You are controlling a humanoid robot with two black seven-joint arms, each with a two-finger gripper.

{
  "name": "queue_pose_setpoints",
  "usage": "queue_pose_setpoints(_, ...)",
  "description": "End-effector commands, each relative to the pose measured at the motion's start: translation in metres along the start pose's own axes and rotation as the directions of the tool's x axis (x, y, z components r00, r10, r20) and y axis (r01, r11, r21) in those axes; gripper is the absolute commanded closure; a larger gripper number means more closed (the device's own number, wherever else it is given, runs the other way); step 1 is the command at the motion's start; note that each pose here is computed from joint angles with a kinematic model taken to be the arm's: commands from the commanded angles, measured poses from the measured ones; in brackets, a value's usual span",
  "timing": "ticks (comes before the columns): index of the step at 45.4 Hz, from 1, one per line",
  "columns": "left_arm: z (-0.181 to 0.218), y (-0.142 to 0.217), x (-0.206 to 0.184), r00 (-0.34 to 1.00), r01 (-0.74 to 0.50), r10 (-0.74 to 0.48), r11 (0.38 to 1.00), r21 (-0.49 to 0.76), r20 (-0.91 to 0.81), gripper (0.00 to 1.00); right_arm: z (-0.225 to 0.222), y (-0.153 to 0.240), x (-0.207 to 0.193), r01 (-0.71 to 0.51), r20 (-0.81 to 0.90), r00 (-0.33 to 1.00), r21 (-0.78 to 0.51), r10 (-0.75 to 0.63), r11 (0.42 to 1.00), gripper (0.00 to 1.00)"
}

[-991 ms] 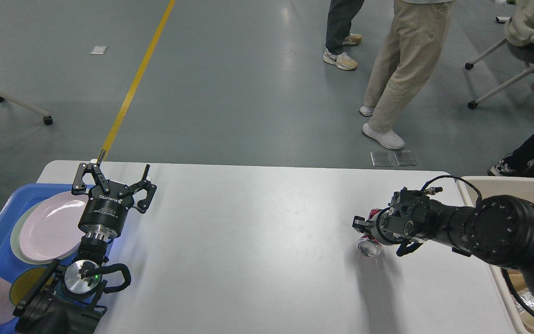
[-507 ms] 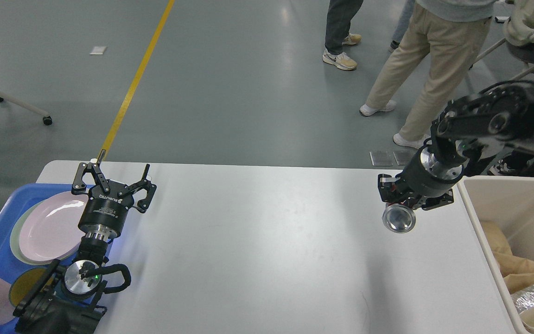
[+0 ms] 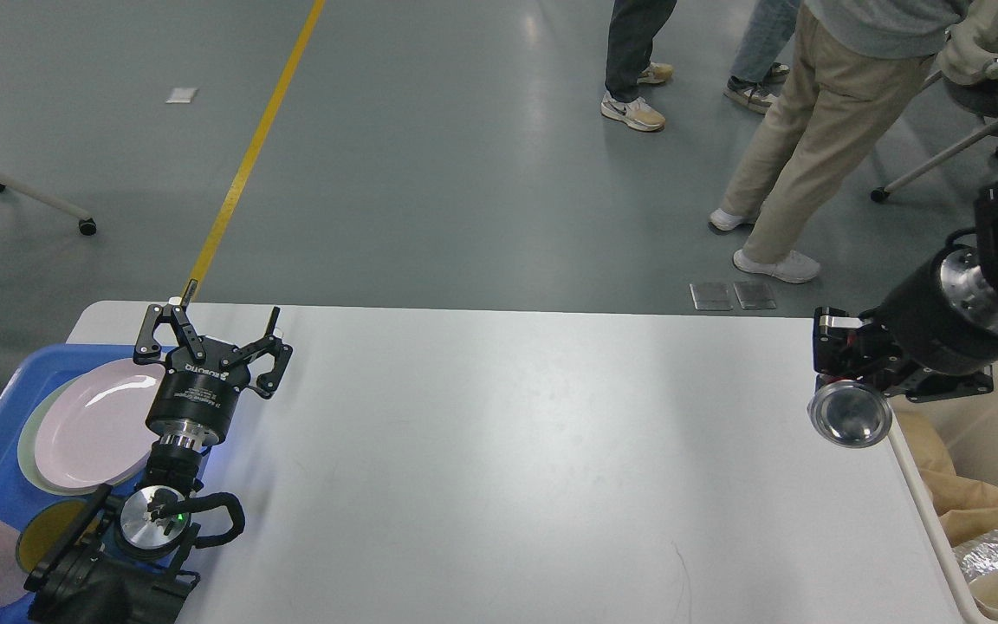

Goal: Tidy desktop
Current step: 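Carry the red wrapper into the white bin, then release the red wrapper inside the bin with the right gripper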

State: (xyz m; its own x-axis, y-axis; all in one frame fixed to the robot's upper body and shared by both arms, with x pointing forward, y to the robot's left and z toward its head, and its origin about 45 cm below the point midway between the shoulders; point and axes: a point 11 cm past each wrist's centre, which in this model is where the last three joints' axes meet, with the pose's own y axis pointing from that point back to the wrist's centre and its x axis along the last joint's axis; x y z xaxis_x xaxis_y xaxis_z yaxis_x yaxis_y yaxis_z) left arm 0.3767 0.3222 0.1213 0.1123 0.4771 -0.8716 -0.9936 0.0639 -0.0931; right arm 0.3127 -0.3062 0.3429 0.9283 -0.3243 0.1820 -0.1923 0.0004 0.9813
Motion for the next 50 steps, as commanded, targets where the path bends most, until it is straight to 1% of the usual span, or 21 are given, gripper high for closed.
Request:
queue_pose_setpoints(1, 0.0, 0.001, 0.0, 1.0, -0.001, 0.001, 1.0, -0.001, 0.0, 0.03, 0.016, 0.0, 0.009, -0.06, 0.036, 0.997, -0.042, 0.061, 0.997, 1.0)
queue_pose_setpoints(6, 0.0, 0.001, 0.0, 1.0, -0.001, 0.001, 1.0, 0.001, 0.0, 0.03, 0.052, 0.0, 0.025, -0.147, 0.101, 0.982, -0.134, 0.161, 0.98, 1.0)
queue_pose_setpoints(8, -0.001, 0.001, 0.0, 1.0, -0.001, 0.001, 1.0, 0.002, 0.0, 0.03, 0.071, -0.003, 0.029, -0.158, 0.134, 0.974, -0.172, 0.182, 0.972, 1.0)
queue_pose_setpoints(15, -0.001, 0.001, 0.0, 1.0, -0.001, 0.001, 1.0, 0.002, 0.0, 0.03, 0.157, -0.039, 0.041, -0.138, 0.291, 0.931, -0.274, 0.219, 0.952, 1.0)
queue_pose_setpoints(20, -0.001, 0.001, 0.0, 1.0, -0.001, 0.001, 1.0, 0.002, 0.0, 0.03, 0.212, -0.06, 0.051, -0.155, 0.36, 0.889, -0.344, 0.283, 0.926, 1.0)
queue_pose_setpoints(23, -0.001, 0.001, 0.0, 1.0, -0.001, 0.001, 1.0, 0.002, 0.0, 0.03, 0.242, -0.08, 0.047, -0.143, 0.397, 0.868, -0.374, 0.298, 0.916, 1.0)
queue_pose_setpoints(27, 0.0, 0.001, 0.0, 1.0, -0.001, 0.001, 1.0, 0.001, 0.0, 0.03, 0.267, -0.113, 0.042, -0.143, 0.423, 0.847, -0.401, 0.321, 0.905, 1.0)
queue_pose_setpoints(30, -0.001, 0.001, 0.0, 1.0, -0.001, 0.001, 1.0, 0.002, 0.0, 0.03, 0.283, -0.137, 0.04, -0.161, 0.425, 0.833, -0.428, 0.355, 0.889, 1.0)
queue_pose_setpoints(33, -0.001, 0.001, 0.0, 1.0, -0.001, 0.001, 1.0, 0.002, 0.0, 0.03, 0.299, -0.165, 0.03, -0.171, 0.431, 0.816, -0.455, 0.384, 0.874, 1.0)
queue_pose_setpoints(39, 0.0, 0.0, 0.0, 1.0, 0.0, 0.0, 1.0, -0.001, 0.0, 0.03, 0.31, -0.212, 0.015, -0.227, 0.414, 0.786, -0.497, 0.458, 0.838, 1.0)
queue_pose_setpoints(45, 0.0, 0.0, 0.0, 1.0, 0.0, 0.0, 1.0, 0.001, 0.0, 0.03, 0.305, -0.259, -0.012, -0.311, 0.325, 0.775, -0.55, 0.542, 0.775, 1.0)
queue_pose_setpoints(48, 0.0, 0.0, 0.0, 1.0, 0.0, 0.0, 1.0, 0.001, 0.0, 0.03, 0.302, -0.276, -0.029, -0.344, 0.278, 0.773, -0.572, 0.57, 0.745, 1.0)
queue_pose_setpoints(50, 0.0, 0.0, 0.0, 1.0, 0.0, 0.0, 1.0, -0.001, 0.0, 0.03, 0.3, -0.283, -0.037, -0.354, 0.261, 0.773, -0.579, 0.578, 0.735, 1.0)
